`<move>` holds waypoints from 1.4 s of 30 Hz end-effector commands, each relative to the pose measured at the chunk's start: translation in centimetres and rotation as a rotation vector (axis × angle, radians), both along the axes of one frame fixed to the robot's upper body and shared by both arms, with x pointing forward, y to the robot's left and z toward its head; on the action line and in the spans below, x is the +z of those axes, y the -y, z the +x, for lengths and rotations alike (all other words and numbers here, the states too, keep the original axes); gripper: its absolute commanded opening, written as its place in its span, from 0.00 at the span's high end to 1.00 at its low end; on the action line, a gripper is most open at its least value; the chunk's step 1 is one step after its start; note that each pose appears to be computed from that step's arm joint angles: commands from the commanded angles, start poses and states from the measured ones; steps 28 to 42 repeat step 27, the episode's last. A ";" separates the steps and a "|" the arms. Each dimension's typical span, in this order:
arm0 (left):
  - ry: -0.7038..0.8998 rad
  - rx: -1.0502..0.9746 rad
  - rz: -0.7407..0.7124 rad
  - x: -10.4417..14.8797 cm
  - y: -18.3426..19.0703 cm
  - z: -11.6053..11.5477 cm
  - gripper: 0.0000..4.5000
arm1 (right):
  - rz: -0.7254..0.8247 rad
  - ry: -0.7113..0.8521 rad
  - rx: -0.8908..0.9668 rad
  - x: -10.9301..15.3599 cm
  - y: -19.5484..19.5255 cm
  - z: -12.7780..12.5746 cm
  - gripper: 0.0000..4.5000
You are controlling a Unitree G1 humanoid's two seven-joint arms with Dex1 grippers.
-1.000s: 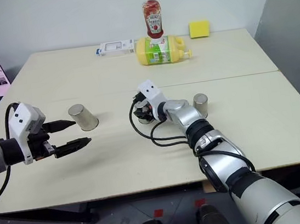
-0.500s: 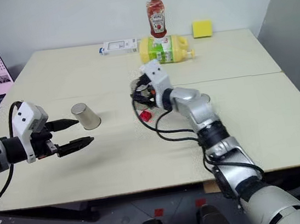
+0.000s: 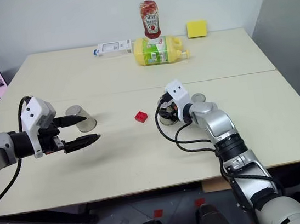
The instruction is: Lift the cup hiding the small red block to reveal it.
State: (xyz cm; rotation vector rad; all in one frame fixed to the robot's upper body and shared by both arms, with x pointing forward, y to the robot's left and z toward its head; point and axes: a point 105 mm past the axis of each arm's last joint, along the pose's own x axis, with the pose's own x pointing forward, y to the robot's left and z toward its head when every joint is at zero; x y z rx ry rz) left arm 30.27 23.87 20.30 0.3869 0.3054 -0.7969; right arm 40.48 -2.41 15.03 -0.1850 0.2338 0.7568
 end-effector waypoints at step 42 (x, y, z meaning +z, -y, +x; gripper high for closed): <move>-0.035 0.063 0.101 -1.3 -2.9 -2.2 0.00 | -0.035 0.083 0.344 3.8 8.9 -13.4 0.00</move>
